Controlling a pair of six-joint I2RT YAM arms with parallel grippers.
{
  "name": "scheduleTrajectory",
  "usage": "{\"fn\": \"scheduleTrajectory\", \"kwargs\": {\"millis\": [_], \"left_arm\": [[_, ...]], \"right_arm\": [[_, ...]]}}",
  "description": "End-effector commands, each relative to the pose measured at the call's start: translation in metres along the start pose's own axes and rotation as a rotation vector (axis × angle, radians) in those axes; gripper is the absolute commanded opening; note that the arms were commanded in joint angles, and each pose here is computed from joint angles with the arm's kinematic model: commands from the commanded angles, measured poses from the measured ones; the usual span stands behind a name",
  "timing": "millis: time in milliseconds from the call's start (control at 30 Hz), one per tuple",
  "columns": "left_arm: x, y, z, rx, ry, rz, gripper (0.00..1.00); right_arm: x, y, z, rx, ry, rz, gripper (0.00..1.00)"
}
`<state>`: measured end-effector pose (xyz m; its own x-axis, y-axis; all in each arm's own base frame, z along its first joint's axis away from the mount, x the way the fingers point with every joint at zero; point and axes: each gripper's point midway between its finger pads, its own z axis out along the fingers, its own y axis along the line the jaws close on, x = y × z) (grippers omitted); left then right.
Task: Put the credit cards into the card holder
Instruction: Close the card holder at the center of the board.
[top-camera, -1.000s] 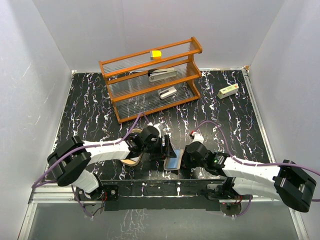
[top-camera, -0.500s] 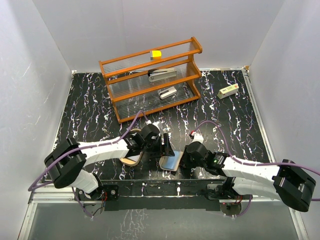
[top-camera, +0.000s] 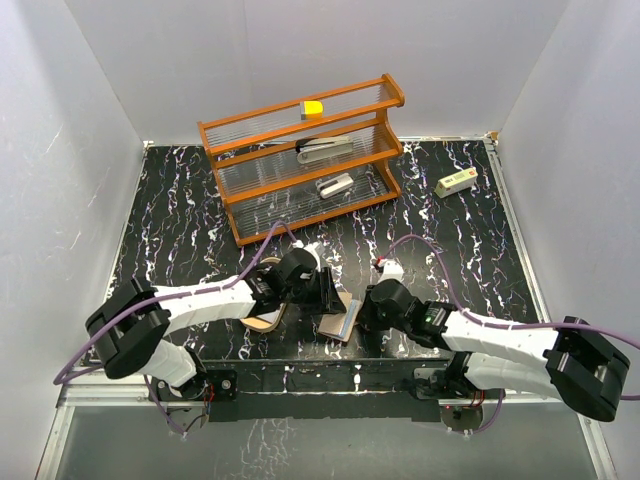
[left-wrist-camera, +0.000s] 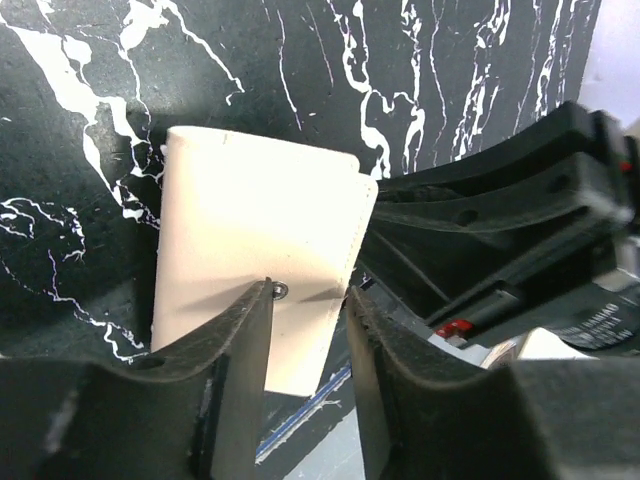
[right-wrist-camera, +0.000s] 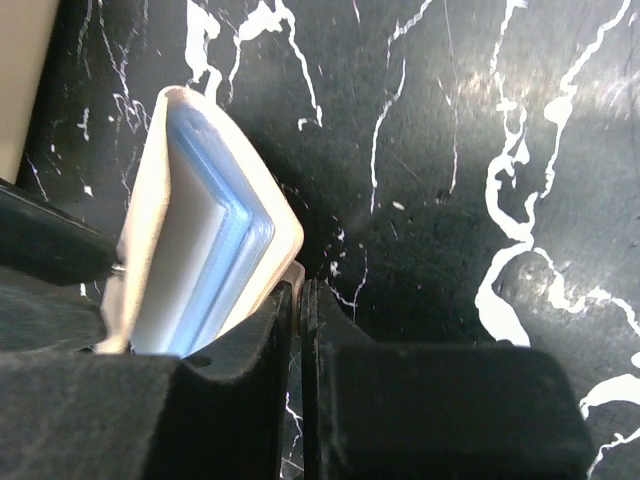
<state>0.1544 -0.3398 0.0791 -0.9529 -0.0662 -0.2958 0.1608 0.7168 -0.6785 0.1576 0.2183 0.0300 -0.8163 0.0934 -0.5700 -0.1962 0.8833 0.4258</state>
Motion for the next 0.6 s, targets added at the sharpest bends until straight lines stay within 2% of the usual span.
{"fn": "scheduleTrajectory", "kwargs": {"millis": [0, 300, 400, 567], "left_arm": [[0.005, 0.000, 0.007, 0.010, 0.028, 0.008, 0.30], [0.008, 0.036, 0.023, -0.141, 0.033, 0.023, 0.13], [0.009, 0.052, 0.026, -0.219, 0.039, 0.022, 0.10], [0.011, 0.061, 0.028, -0.256, 0.047, 0.025, 0.09]], "right_arm": [[-0.041, 0.026, -0.005, -0.061, -0.143, -0.049, 0.00], [-0.034, 0.023, 0.004, -0.046, -0.104, -0.099, 0.00], [-0.032, 0.022, 0.004, -0.037, -0.093, -0.094, 0.02], [-0.040, 0.028, -0.003, -0.058, -0.114, -0.081, 0.01]]}}
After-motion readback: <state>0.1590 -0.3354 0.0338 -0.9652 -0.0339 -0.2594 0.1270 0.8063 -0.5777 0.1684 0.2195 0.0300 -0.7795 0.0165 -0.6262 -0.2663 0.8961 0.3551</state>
